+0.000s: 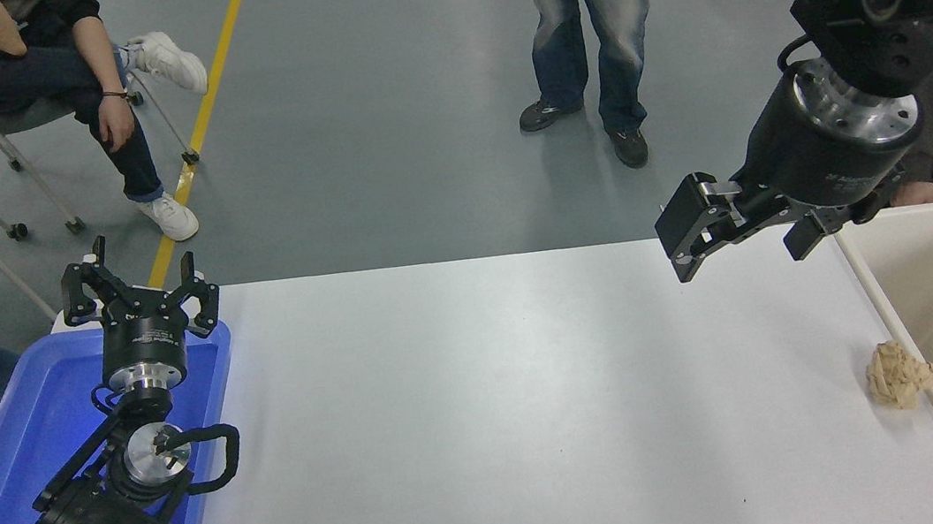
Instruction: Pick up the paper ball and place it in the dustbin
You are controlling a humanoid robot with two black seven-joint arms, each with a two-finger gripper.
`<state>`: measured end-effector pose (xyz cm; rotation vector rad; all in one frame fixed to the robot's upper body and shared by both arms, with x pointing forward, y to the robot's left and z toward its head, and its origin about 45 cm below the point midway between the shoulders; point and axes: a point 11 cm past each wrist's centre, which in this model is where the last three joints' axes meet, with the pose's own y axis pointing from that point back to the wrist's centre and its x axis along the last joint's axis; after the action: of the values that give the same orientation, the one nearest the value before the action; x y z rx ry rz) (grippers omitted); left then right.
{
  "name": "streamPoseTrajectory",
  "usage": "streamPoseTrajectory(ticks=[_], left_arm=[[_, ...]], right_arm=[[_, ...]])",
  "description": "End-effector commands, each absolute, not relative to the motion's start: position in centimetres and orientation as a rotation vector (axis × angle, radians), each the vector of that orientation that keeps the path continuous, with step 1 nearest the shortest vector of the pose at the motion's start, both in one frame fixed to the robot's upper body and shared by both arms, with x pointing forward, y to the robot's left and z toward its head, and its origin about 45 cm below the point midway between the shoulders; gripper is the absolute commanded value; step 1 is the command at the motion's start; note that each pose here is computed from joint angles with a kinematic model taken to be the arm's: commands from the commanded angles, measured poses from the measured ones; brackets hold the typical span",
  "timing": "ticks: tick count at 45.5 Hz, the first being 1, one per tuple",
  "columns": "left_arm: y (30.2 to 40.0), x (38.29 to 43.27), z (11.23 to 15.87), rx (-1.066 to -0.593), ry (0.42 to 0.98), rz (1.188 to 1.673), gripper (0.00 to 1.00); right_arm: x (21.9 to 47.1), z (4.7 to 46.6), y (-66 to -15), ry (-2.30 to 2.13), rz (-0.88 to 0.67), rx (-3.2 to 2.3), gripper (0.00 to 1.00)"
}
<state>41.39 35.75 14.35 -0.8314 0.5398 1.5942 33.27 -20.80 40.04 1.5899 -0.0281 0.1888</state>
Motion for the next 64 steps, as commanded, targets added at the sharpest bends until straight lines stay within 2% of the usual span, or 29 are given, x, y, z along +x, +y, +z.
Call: streamPoseTrajectory(ticks=[1, 19, 33, 47, 54, 64], left_arm=[[35.84, 41.35, 14.34, -0.835, 0.540, 1.597, 0.99], [35.74, 41.39, 14.35, -0.831, 0.539, 1.594, 0.99], [35.74, 41.39, 14.35, -0.831, 0.539, 1.594, 0.99], [35.74, 41.39, 14.35, -0.831, 0.539, 1.594, 0.99], [35.74, 41.39, 14.35, -0.831, 0.539, 1.594, 0.99], [35.74, 41.39, 14.35, -0.831, 0.539, 1.594, 0.99]], right_arm=[[34.0, 39.0, -21.0, -0.021, 0.178, 1.593, 1.00], [34.7, 37.7, -22.2, -0.009, 0.163, 1.576, 1.00], [33.7, 35.4, -30.6, 0.013, 0.100, 1.523, 1.00], [32.8, 30.1, -43.2, -0.073, 0.018, 1.455, 1.00], [32.6, 24.4, -46.0, -0.112, -0.014, 1.484, 1.00], [32.2, 18.7, -48.9, -0.206, 0.025, 1.448, 1.00]])
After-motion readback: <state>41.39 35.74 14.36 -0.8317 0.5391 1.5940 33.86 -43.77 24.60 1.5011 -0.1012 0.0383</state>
